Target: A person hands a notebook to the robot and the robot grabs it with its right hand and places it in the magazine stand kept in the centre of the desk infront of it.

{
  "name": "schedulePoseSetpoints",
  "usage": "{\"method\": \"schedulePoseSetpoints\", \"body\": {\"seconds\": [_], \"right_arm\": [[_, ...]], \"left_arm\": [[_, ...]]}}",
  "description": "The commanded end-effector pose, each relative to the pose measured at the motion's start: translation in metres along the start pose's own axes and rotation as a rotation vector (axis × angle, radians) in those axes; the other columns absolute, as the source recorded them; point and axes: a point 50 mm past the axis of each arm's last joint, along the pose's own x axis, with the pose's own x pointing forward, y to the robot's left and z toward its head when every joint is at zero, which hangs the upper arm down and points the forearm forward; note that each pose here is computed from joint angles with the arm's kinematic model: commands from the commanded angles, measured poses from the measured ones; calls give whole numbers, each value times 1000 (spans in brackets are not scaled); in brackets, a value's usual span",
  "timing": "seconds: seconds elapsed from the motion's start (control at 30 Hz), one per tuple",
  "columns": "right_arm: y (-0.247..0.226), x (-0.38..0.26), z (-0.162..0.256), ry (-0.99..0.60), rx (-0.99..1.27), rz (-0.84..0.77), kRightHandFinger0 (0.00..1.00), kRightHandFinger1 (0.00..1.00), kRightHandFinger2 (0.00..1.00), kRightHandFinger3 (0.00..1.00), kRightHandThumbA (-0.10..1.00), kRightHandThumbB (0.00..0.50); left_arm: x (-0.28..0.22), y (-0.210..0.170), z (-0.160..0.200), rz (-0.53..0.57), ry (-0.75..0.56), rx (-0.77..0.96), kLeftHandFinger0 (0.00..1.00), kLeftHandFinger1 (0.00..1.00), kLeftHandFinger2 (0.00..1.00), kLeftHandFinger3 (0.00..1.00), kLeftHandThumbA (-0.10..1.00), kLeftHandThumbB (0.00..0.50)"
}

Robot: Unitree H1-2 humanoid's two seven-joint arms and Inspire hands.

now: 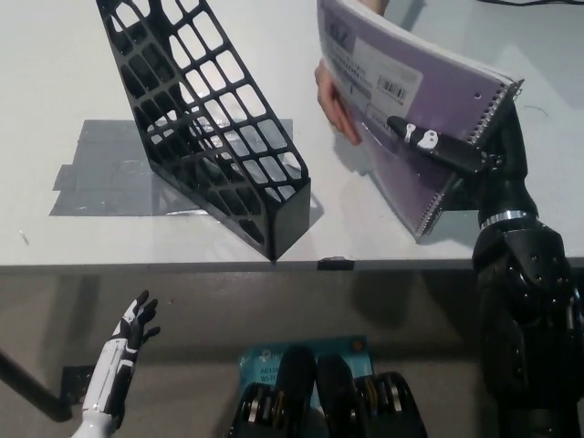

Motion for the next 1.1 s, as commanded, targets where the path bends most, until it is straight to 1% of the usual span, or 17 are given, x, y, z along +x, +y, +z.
{"method": "schedulePoseSetpoints", "body": {"seconds": [0.0,0.03,0.13,0.2,0.23,0.4,0.43,0.6,0.63,0.7,0.73,0.77,0.8,0.9,0.97,1.0,1.07], "right_arm": [[19,13,45,-109,138,64,0,0,0,0,1000,138],[19,12,48,-110,161,66,0,0,0,0,1000,146],[19,11,61,-140,221,75,0,0,0,0,1000,109],[20,10,66,-149,238,75,0,0,0,0,1000,107],[21,8,77,-173,254,54,0,0,0,0,1000,91],[21,7,101,-223,235,-31,0,0,0,0,1000,71],[20,6,109,-250,224,-52,0,0,0,0,1000,53],[20,6,125,-297,240,-87,0,0,0,0,1000,50],[21,6,127,-304,243,-87,0,0,0,0,1000,40],[25,8,134,-320,253,-83,0,0,0,0,1000,46],[27,8,137,-331,248,-90,12,0,0,0,1000,41],[29,8,140,-338,241,-95,3,0,0,0,1000,51],[30,8,141,-344,236,-94,16,0,0,0,1000,46],[43,9,149,-361,262,-84,0,0,0,0,1000,38],[49,9,151,-364,275,-79,0,0,0,0,1000,42],[49,9,151,-364,275,-79,0,0,0,0,1000,52],[61,9,153,-364,282,-70,0,0,0,0,1000,34]], "left_arm": [[7,10,7,7,-57,16,931,1000,1000,1000,1000,500],[7,10,8,6,-59,15,926,1000,1000,1000,1000,500],[9,10,9,5,-63,25,922,1000,1000,1000,1000,500],[9,10,9,5,-63,23,923,1000,1000,1000,1000,500],[9,10,9,3,-63,18,944,1000,1000,1000,1000,500],[9,11,9,1,-64,17,951,1000,1000,1000,1000,500],[8,11,9,1,-64,16,951,1000,1000,1000,1000,500],[8,11,10,-1,-66,18,952,1000,1000,1000,1000,500],[8,11,9,0,-66,17,953,1000,1000,1000,1000,500],[11,12,11,5,-70,18,953,1000,1000,1000,1000,500],[11,12,11,5,-71,17,955,1000,1000,1000,1000,500],[11,12,11,6,-71,17,955,1000,1000,1000,1000,500],[11,12,11,6,-71,17,955,1000,1000,1000,1000,500],[12,12,11,9,-71,14,956,1000,1000,1000,1000,500],[12,12,11,8,-71,16,954,1000,1000,1000,1000,500],[12,12,11,8,-71,16,954,1000,1000,1000,1000,500],[12,11,11,5,-72,12,955,1000,1000,1000,1000,500]]}}
